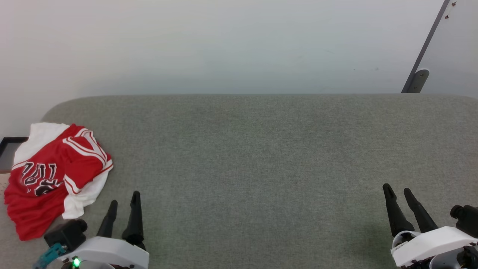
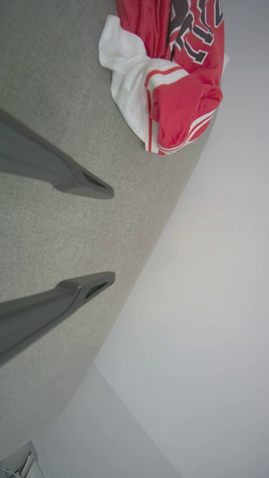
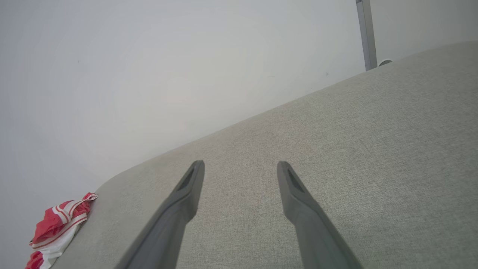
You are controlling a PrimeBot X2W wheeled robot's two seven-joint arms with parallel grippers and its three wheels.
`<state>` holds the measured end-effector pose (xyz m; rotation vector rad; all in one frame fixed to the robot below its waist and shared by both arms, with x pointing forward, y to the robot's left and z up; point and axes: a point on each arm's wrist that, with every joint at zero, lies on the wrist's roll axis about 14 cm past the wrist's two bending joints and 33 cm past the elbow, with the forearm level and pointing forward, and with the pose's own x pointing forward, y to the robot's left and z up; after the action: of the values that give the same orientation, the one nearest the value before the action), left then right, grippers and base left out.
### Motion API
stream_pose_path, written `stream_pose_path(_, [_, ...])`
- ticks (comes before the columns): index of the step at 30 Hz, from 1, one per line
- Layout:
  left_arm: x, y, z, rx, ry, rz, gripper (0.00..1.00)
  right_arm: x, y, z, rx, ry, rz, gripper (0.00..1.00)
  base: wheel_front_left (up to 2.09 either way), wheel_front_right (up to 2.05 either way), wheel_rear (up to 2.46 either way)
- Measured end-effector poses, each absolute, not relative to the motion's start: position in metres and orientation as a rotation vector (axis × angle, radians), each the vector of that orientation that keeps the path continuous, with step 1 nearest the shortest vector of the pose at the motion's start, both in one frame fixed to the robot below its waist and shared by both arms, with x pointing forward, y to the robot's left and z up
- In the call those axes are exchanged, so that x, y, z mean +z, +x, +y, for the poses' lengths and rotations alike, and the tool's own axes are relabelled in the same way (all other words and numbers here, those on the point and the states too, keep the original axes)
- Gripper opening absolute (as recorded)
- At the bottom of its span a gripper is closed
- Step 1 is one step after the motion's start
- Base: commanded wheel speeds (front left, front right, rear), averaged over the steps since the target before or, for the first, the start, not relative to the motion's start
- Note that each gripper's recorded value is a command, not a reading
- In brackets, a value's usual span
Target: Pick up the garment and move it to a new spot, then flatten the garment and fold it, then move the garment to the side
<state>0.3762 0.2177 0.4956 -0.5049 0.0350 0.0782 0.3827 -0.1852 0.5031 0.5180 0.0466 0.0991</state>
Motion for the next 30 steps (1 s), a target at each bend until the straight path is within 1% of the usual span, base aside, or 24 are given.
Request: stream_pose_path(30, [0.512, 0.375, 0.219, 0.039, -0.228, -0.059, 1.0, 0.52, 0.383, -0.183, 0.151, 0.21, -0.019, 1.0, 0.0, 0.0, 0.0])
